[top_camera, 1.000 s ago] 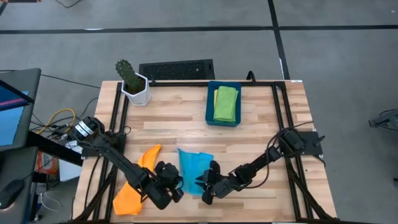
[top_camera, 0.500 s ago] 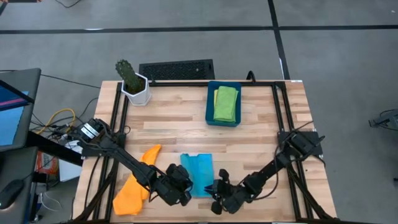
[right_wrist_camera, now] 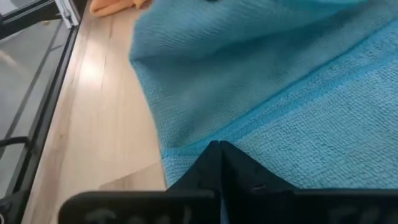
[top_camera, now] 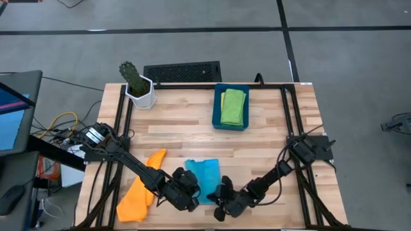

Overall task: Fold microfiber towels
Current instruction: Fold the blue towel

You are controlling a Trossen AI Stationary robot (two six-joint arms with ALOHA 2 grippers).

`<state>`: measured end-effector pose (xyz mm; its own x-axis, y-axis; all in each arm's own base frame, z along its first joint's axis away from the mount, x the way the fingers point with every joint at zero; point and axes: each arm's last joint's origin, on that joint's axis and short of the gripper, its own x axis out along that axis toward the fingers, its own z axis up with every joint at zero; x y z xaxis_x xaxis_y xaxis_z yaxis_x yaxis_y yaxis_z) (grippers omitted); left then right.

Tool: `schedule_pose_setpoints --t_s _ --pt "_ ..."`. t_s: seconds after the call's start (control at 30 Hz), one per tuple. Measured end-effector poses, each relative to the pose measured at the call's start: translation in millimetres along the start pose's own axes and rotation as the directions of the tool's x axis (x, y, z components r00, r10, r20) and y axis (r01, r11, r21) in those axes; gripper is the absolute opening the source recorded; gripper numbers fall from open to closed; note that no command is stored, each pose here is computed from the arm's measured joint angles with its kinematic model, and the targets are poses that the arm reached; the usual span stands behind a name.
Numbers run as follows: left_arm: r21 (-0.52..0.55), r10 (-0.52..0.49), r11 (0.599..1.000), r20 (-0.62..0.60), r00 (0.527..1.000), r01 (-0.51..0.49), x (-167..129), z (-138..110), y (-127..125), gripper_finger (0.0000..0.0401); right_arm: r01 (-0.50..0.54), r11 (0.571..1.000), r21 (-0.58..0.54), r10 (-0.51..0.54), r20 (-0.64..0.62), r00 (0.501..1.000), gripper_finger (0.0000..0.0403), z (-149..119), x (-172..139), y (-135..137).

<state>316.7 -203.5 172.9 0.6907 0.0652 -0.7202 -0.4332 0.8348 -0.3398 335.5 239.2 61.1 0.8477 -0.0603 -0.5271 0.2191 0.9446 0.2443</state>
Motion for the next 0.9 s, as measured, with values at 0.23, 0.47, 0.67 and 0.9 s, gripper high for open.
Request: schedule_pose_setpoints --t_s 0.23,0.47,0.67,0.9 --pt "0.086 0.088 0.993 -0.036 0.995 -0.085 6 7 14 0.0000 0.016 0.996 -0.090 -0.013 0.036 0.999 0.0021 18 18 -19" --pt "0.127 0.126 0.985 -0.031 0.992 -0.121 10 22 25 0.0000 0.024 0.991 -0.133 -0.018 0.050 0.999 0.0026 42 34 -43" --pt "0.108 0.113 0.988 -0.011 0.994 -0.111 11 26 24 0.0000 -0.010 0.989 -0.146 0.018 0.057 0.998 0.0018 70 6 -30" --pt "0.099 0.122 0.987 0.019 0.992 -0.123 13 28 25 0.0000 0.017 0.982 -0.187 -0.014 0.020 1.000 0.0024 70 -35 -5"
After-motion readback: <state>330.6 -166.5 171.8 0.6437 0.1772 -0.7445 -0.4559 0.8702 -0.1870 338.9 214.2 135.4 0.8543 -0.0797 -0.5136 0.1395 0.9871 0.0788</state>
